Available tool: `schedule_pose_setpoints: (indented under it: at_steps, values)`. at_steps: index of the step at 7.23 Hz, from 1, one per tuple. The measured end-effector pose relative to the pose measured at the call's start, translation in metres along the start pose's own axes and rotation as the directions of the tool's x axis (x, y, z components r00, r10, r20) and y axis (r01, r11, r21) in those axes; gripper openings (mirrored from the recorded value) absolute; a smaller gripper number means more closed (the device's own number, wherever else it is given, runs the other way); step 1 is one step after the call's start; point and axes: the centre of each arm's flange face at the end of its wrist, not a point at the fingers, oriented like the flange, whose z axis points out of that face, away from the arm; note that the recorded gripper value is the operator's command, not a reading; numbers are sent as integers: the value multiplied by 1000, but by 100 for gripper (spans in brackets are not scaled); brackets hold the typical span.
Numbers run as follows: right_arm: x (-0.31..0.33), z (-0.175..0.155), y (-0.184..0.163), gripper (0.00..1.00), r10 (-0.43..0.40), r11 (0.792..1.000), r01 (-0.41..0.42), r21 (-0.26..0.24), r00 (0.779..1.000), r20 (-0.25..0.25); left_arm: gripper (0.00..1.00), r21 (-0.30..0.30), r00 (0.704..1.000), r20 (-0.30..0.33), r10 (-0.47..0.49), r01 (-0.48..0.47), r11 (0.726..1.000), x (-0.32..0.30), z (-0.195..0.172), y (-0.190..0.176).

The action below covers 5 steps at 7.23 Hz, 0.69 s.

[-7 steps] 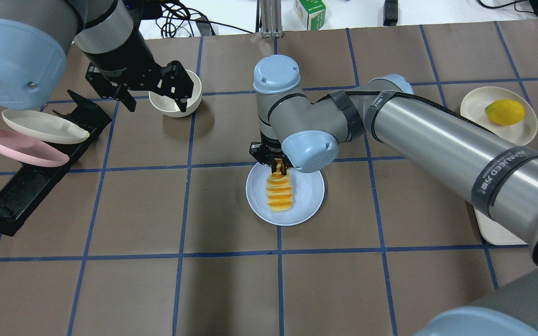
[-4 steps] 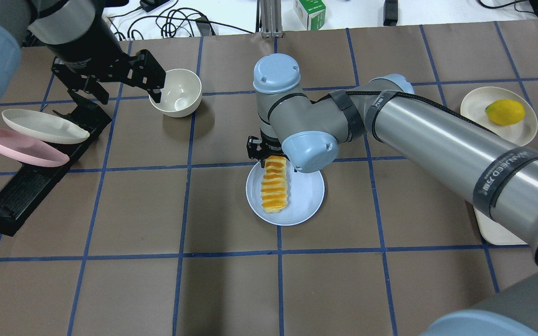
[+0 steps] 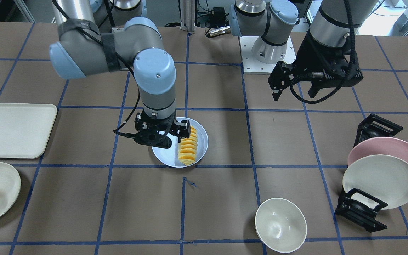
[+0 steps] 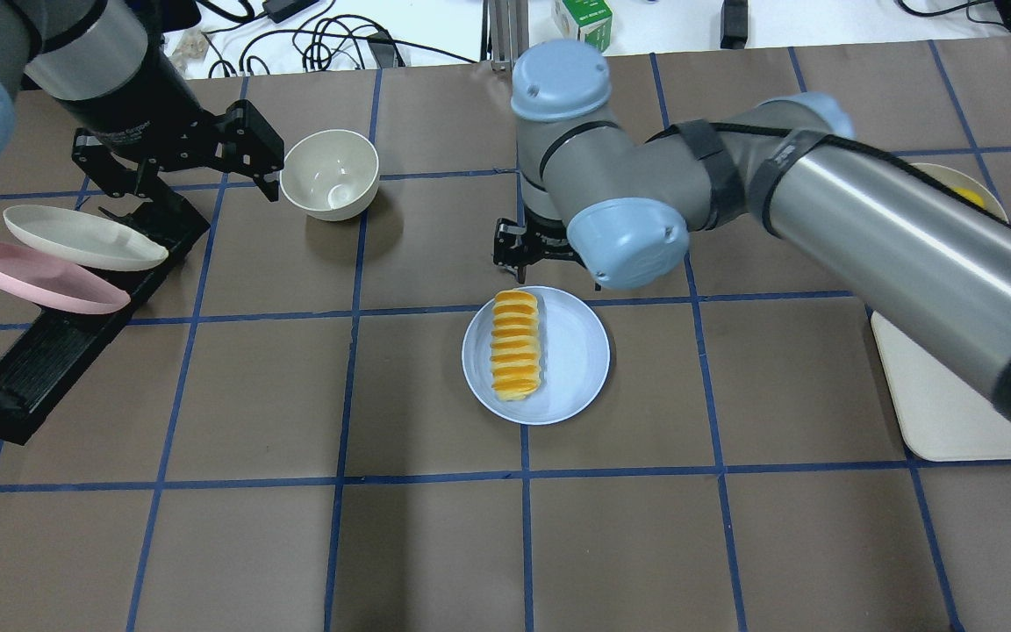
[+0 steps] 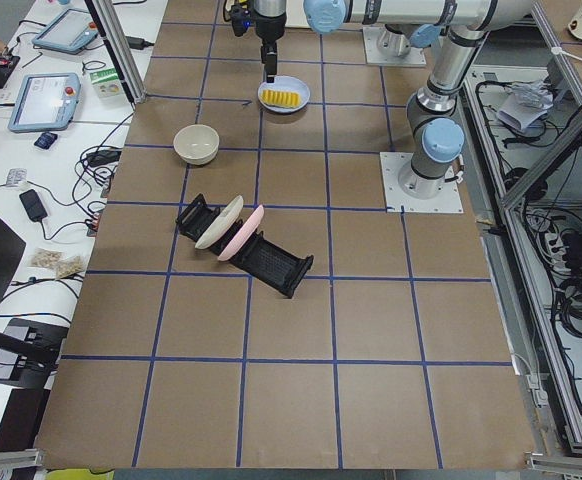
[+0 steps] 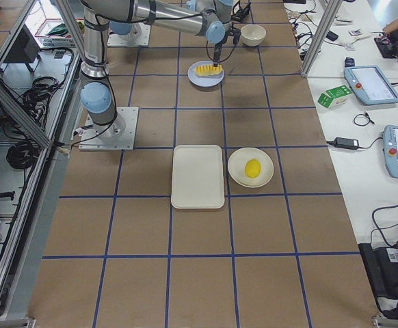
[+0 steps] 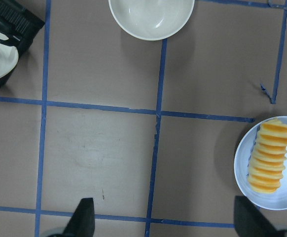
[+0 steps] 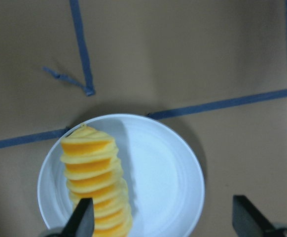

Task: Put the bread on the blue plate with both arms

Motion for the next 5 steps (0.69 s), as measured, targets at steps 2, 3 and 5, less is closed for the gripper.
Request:
schedule_pose_setpoints:
  at_steps: [2,3,5]
  values:
    - [77,-67,-9,100,-35,999,35,-26,999,-8,100,4,1000,-1,14,-14,1000,5,-1,3]
    - [117,-101,-4,100,-33,999,32,-32,999,-22,100,9,999,-1,43,-43,999,9,-4,5]
    - [159,-146,19,100,-19,1000,18,-15,998,-58,100,15,996,-1,95,-95,995,18,-1,5]
